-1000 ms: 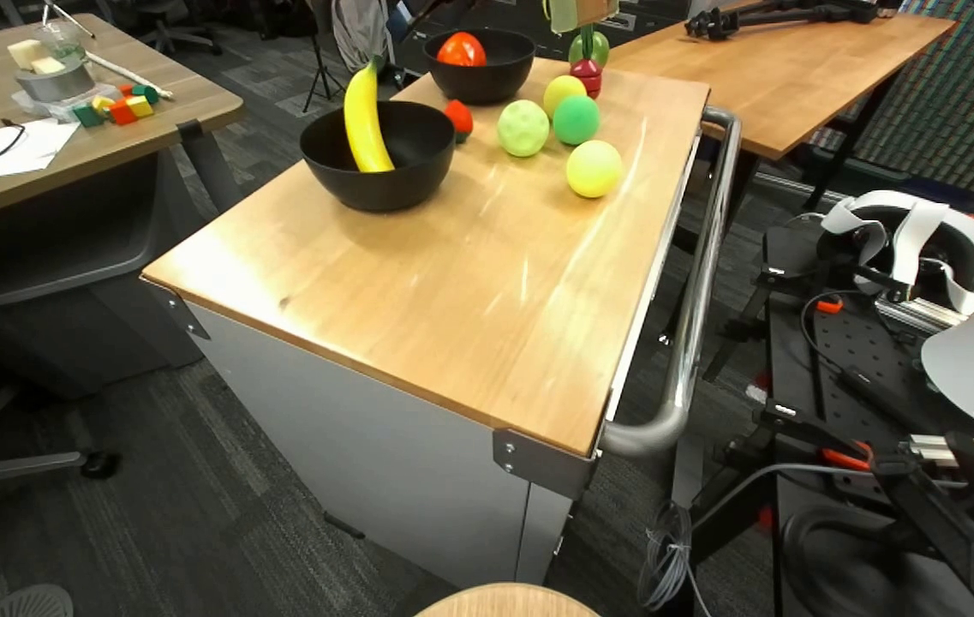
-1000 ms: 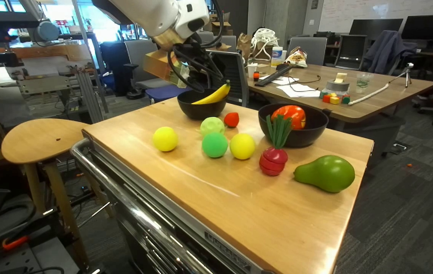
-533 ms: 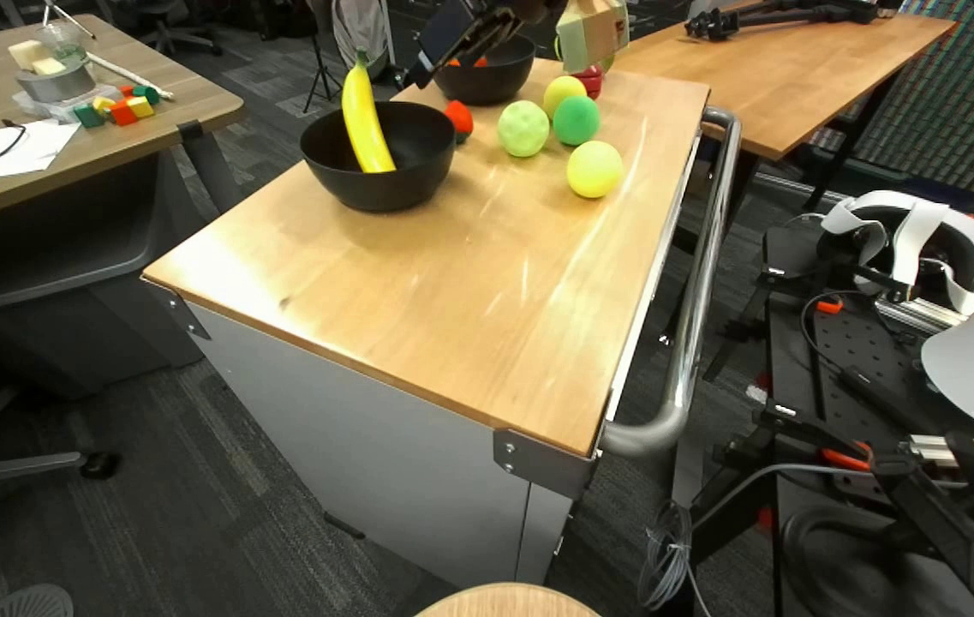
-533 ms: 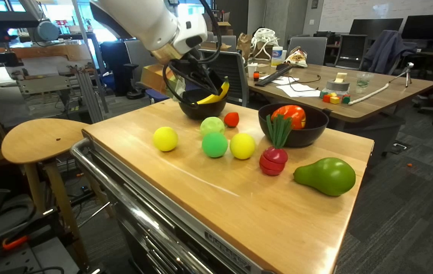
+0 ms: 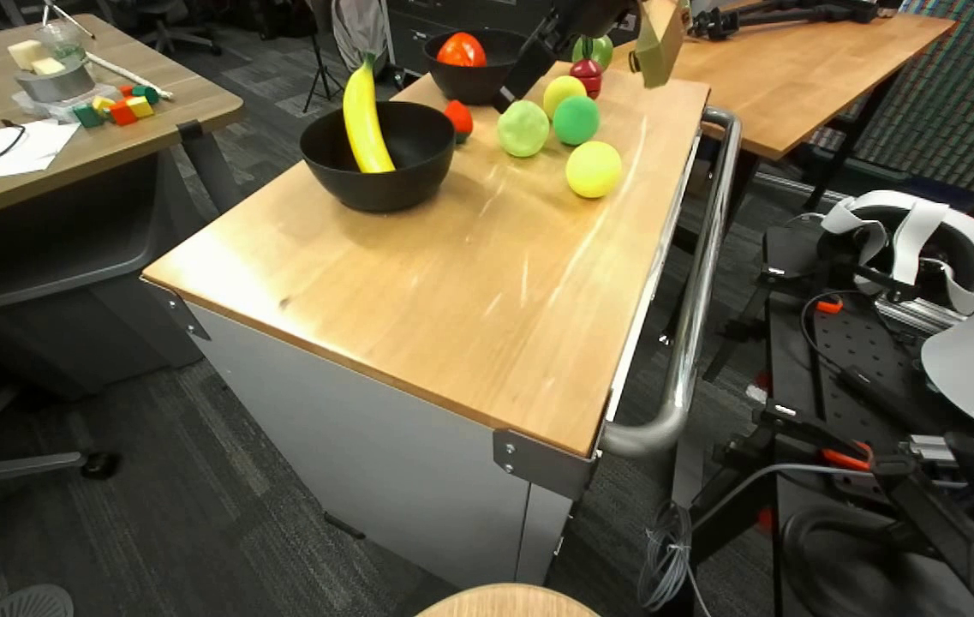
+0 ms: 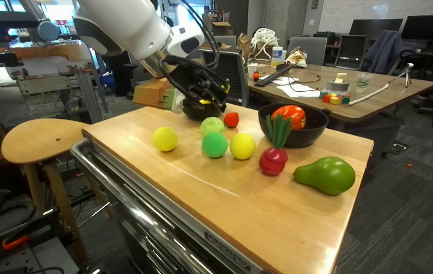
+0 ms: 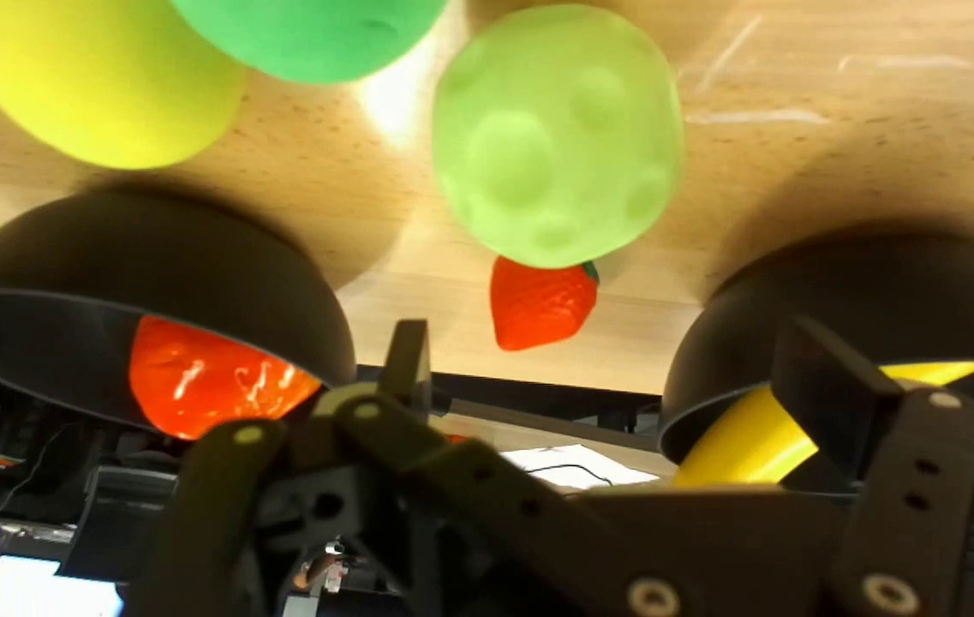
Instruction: Pick up the fruit toys from the table and put them in the two black bowls.
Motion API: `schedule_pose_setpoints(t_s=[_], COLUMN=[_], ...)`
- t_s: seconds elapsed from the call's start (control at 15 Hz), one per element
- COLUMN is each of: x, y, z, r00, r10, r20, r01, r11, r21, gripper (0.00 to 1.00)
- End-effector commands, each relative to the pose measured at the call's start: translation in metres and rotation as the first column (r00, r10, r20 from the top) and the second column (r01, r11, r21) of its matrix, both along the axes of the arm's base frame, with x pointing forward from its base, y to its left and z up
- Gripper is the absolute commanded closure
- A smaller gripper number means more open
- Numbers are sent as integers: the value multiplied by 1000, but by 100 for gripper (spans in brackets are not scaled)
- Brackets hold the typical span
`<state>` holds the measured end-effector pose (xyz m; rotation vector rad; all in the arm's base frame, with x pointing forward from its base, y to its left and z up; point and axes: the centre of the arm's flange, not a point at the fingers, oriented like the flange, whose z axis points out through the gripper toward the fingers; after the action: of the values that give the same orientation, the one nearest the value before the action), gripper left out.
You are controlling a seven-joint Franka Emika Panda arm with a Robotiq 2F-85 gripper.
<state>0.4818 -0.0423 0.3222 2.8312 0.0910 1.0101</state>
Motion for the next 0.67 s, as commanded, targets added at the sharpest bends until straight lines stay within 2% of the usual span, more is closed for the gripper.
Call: schedule_pose_setpoints(t_s=[0.0,0.13,0.2,0.4,0.6], x=[-25,-30,-23,-24,-21], y=[1,-2,-4,-4,-5], z=[69,65,14,11,-14], r00=[999,997,999,998,992], r10=[54,77,54,56,-26], r20=[2,-1,5,-3,-124], r01=[-54,-77,-54,-56,33], r11=[997,996,998,998,998], r21=[-48,-53,-40,-38,61], gripper=[0,0,0,0,0])
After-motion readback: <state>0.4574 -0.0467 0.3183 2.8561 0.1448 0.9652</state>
